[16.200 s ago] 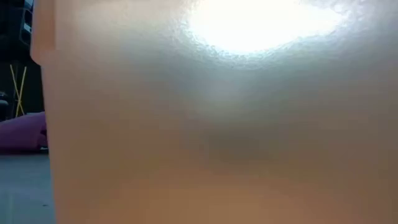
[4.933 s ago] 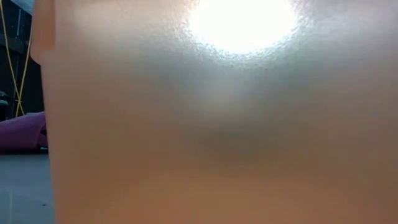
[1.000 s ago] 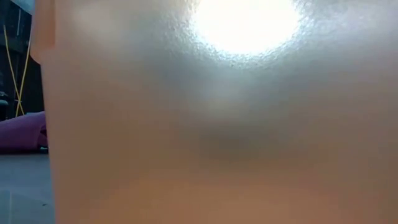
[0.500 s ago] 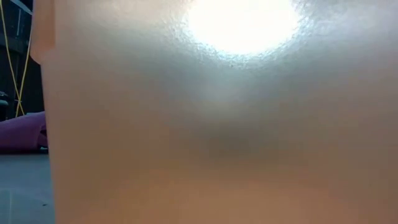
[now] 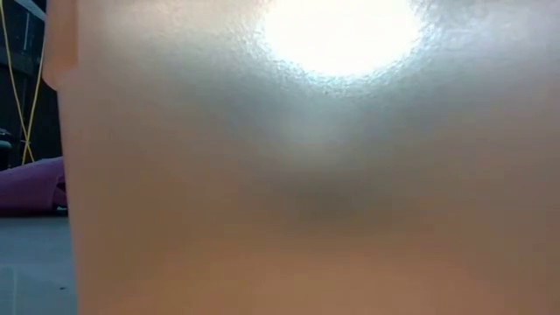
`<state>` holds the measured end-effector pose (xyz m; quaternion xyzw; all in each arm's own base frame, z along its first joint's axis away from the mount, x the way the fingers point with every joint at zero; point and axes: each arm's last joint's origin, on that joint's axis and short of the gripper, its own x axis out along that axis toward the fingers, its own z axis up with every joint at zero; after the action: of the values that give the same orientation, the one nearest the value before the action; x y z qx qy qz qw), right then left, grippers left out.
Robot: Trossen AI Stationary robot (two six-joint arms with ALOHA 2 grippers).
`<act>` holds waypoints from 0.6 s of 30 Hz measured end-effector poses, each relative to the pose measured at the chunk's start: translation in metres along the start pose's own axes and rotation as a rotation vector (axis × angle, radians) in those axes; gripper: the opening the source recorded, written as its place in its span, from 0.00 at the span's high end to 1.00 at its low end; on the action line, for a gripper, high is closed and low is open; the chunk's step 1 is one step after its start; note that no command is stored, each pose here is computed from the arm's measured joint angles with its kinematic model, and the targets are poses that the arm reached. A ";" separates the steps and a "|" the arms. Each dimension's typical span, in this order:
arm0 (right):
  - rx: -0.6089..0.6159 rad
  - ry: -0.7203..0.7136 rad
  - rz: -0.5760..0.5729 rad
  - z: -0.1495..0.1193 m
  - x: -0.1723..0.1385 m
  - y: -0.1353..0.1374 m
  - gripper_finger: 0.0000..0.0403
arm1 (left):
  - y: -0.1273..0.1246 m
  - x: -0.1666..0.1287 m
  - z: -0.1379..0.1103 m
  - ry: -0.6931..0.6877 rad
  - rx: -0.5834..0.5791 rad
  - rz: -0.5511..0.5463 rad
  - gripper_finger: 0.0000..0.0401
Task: Sort spices by type
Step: Put the right yellow seasoning bottle into the green bin
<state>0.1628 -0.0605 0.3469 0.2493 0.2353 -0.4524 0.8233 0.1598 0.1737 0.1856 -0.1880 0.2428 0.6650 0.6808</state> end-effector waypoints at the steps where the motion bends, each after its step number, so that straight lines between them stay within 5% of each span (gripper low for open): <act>1: 0.000 0.000 0.000 0.000 0.000 0.000 1.00 | 0.000 0.001 -0.001 -0.005 0.000 0.019 0.54; 16: 0.004 -0.002 0.003 0.000 0.000 0.000 1.00 | 0.002 0.001 -0.003 -0.005 -0.001 0.056 0.54; 18: 0.004 -0.002 0.003 0.000 0.000 0.000 1.00 | 0.002 0.001 -0.003 -0.006 -0.015 0.056 0.49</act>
<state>0.1630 -0.0605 0.3471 0.2509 0.2332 -0.4521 0.8235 0.1577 0.1732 0.1830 -0.1844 0.2410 0.6862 0.6611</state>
